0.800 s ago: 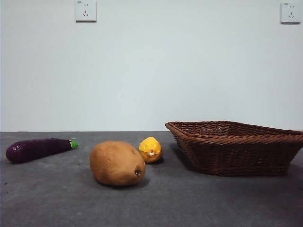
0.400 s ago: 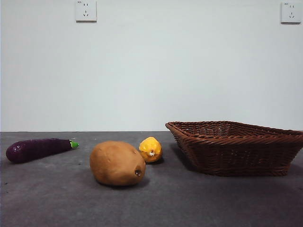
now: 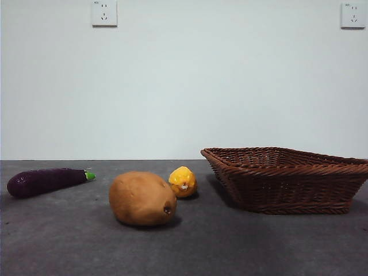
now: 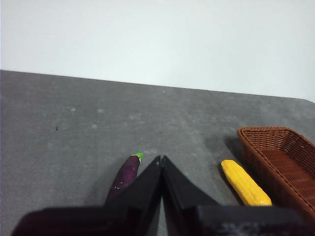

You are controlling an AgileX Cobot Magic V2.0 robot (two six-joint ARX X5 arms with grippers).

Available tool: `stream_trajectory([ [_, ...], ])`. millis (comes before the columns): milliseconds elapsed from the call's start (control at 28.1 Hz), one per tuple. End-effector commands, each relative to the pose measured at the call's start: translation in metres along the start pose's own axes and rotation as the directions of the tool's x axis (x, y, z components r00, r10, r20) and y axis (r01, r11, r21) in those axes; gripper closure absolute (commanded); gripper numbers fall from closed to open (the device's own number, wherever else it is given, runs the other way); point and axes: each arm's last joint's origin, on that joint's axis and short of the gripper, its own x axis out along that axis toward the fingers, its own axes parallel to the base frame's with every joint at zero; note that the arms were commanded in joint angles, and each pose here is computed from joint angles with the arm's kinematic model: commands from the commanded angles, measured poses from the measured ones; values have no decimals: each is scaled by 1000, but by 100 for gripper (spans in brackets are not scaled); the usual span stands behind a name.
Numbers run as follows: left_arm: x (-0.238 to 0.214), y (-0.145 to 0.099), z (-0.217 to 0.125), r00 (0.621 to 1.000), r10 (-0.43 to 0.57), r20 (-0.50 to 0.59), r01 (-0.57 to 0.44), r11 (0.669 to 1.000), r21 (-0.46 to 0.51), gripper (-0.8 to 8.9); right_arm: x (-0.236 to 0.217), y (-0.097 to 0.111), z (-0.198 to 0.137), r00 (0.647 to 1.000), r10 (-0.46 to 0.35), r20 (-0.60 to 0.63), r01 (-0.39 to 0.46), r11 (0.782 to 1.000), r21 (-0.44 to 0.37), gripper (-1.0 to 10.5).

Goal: Help me put the vegetables on the table into the basket

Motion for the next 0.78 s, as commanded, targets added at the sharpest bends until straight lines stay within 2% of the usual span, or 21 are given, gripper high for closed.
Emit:
stream_trajectory([
  [36,5,-1,6,999,-25,-23,25,1000,-18,817,14,4,15,988,5,-152,0,999,32,946],
  [178,12,-3,7,988,-136,-78,133,990,-48,817,34,5,29,944,-34,-328,58,996,64,946],
  [320,15,-6,-2,927,-325,-186,300,942,-150,817,54,3,33,882,-73,-466,123,989,77,946],
  [392,17,-6,-6,899,-375,-229,337,923,-189,817,62,1,31,848,-86,-522,147,986,77,946],
  [463,20,-4,-12,878,-384,-285,325,916,-235,817,74,-3,26,803,-94,-589,164,984,66,946],
  [534,23,-2,-19,861,-378,-339,294,916,-274,817,87,-6,21,774,-63,-631,101,995,24,946],
  [677,33,3,-30,812,-395,-430,252,901,-352,817,118,-15,10,719,-64,-692,86,996,-3,924],
  [748,37,4,-36,774,-424,-470,242,884,-399,817,133,-20,2,678,-59,-733,67,998,-18,726],
  [783,38,5,-39,755,-437,-488,236,877,-419,817,142,-23,-1,660,-54,-750,57,998,-22,590],
])
